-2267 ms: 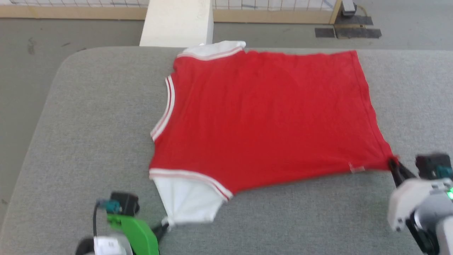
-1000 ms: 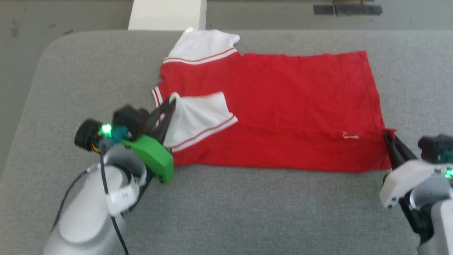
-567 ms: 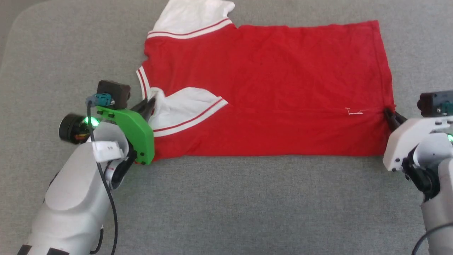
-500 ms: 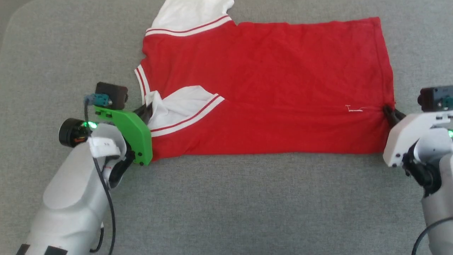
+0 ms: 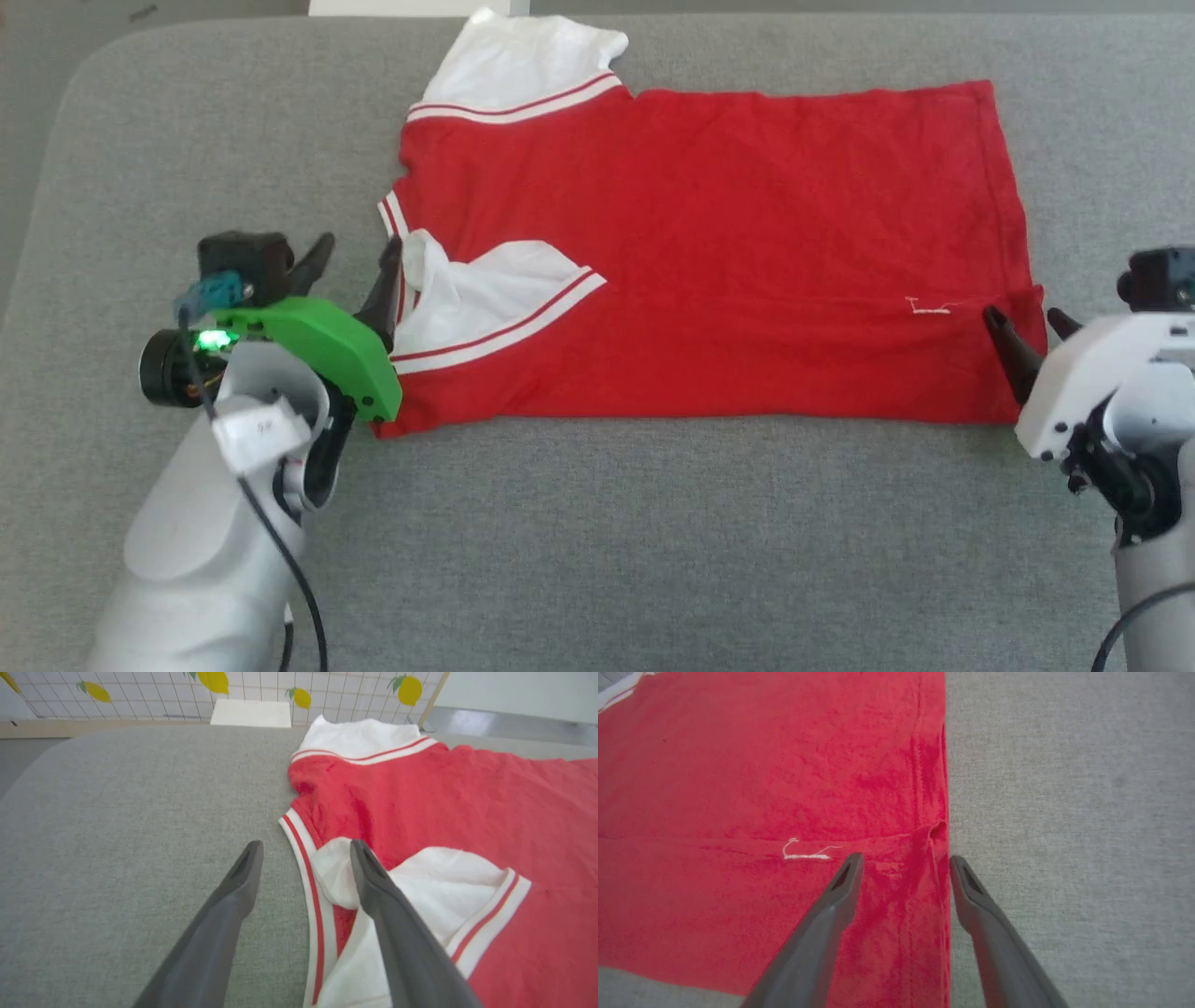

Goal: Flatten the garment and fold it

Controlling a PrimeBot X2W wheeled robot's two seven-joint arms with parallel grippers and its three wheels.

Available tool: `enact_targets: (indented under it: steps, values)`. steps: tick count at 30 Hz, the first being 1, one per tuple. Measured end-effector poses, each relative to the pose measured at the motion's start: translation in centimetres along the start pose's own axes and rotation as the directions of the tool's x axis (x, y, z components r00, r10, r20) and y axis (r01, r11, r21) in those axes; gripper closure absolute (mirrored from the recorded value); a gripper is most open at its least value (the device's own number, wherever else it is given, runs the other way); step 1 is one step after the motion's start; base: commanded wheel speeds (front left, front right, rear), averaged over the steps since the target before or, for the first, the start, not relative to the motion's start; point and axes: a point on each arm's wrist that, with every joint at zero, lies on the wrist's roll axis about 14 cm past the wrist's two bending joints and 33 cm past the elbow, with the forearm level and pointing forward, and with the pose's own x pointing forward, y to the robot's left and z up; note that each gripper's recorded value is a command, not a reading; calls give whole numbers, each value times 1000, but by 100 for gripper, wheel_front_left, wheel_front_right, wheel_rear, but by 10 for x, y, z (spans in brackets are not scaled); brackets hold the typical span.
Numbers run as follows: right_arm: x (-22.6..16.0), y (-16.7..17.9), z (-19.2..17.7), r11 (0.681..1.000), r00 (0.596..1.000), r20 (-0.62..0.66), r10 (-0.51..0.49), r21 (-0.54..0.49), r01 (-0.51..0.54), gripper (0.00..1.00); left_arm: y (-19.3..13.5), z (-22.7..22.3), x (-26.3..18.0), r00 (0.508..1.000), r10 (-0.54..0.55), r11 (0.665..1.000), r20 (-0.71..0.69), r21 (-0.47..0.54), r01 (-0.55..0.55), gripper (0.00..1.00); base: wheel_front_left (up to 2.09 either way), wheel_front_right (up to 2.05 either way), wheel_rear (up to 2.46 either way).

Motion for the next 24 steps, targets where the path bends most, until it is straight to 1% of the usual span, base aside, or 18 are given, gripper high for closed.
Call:
enact_targets:
  steps: [1, 4, 6, 9, 15, 18, 22, 24]
  values:
    - [-5, 2, 5, 1000, 999, 44, 3, 9, -4, 0, 2, 11, -5, 997, 21, 1000, 69, 1, -21, 0, 0, 0, 0]
    - [-21, 9, 16, 999, 986, 166, 20, 37, -26, 0, -3, 25, -23, 980, 45, 999, 193, 10, -48, 0, 0, 0, 0]
    - [-31, 13, 19, 997, 973, 229, 24, 60, -38, 0, -6, 23, -36, 973, 57, 998, 224, -5, -57, 0, 0, 0, 0]
    - [-50, 13, 27, 997, 939, 344, 8, 65, -33, 0, -10, 12, -53, 972, 69, 998, 226, -26, -65, 0, 0, 0, 0]
    - [-86, 14, 33, 999, 853, 521, -22, 51, -5, 0, -14, -18, -72, 984, 88, 995, 158, -60, -79, 0, 0, 0, 0]
    - [-99, 12, 32, 999, 819, 572, -34, 26, 23, 0, -16, -32, -73, 991, 95, 992, 97, -91, -86, 0, 0, 0, 0]
    - [-112, 11, 34, 999, 783, 621, -40, 21, 35, 0, -13, -54, -72, 990, 139, 979, -28, -146, -142, 0, 0, 0, 0]
    - [-115, 11, 33, 999, 775, 631, -43, 24, 35, 0, -12, -62, -70, 983, 164, 967, -84, -183, -177, 0, 0, 0, 0]
